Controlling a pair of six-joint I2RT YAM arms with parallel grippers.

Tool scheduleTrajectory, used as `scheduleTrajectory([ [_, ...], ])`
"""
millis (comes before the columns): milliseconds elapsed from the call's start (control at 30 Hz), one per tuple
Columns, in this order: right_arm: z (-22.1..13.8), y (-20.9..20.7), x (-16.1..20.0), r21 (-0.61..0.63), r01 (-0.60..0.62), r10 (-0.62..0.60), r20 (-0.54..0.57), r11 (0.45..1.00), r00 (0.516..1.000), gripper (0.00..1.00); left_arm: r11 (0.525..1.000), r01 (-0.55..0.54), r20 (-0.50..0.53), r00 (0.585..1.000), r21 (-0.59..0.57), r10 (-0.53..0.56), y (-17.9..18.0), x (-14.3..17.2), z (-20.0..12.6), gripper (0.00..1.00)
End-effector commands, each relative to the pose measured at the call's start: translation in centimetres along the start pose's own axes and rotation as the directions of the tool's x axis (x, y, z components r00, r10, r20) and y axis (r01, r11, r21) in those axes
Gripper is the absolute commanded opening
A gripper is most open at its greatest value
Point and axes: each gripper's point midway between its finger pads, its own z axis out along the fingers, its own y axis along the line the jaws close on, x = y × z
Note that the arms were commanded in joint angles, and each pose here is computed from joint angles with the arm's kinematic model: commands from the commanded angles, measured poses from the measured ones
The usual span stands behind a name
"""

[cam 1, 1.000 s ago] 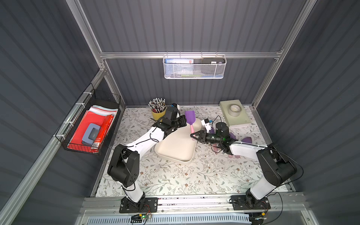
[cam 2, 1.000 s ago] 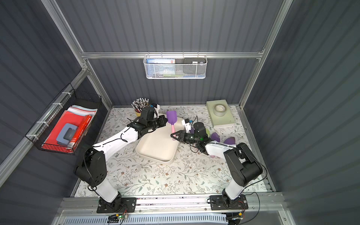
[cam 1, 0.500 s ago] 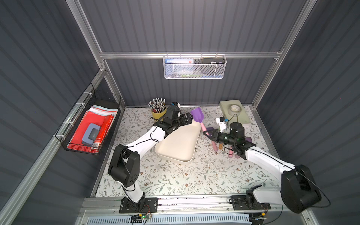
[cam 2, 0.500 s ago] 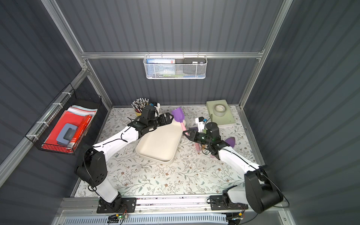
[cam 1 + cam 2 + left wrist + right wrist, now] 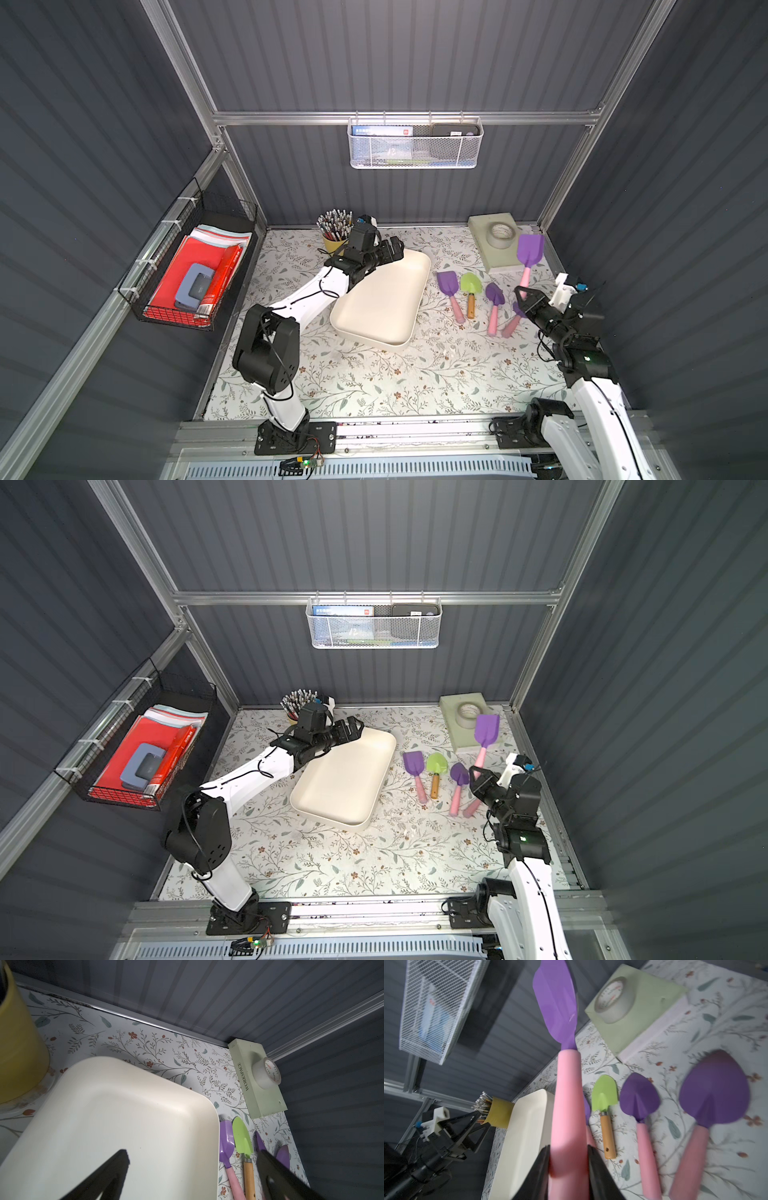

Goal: Take the shovel out of the storage box
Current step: Place the shovel at the center of the board.

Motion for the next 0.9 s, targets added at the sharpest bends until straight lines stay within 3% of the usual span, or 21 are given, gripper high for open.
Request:
scheduleTrajectory([
  [0, -0.6, -3.9, 2.2, 0.105, -0.105, 0.111, -0.056, 0.989, 0.992, 0.09, 1.0, 0.0, -0.019, 1.0, 0.007, 0.0, 0.2, 0.8, 0.4, 0.99],
  [333, -1.8, -9.1, 1.9, 0.199, -0.241, 0.247, -0.005, 0.95, 0.969, 0.08, 1.0, -0.007, -0.013, 1.0, -0.019, 0.007, 0.8, 1.0, 0.0, 0.99],
  [600, -0.1, -12.0, 6.0, 0.167, -0.367, 0.38, -0.053, 0.915, 0.923, 0.08, 1.0, -0.012, -0.03, 0.999, -0.014, 0.011, 1.0, 1.5, 0.5, 0.99],
  [800, 0.0, -12.7, 6.2, 0.191, -0.349, 0.364, -0.048, 0.917, 0.93, 0.09, 1.0, -0.015, -0.034, 0.999, -0.011, 0.015, 1.0, 1.6, 0.6, 0.99],
  [867, 0.0, -13.1, 6.6, 0.201, -0.343, 0.36, -0.056, 0.918, 0.931, 0.14, 1.0, -0.014, -0.033, 0.999, -0.011, 0.014, 1.1, 1.7, 0.6, 0.99],
])
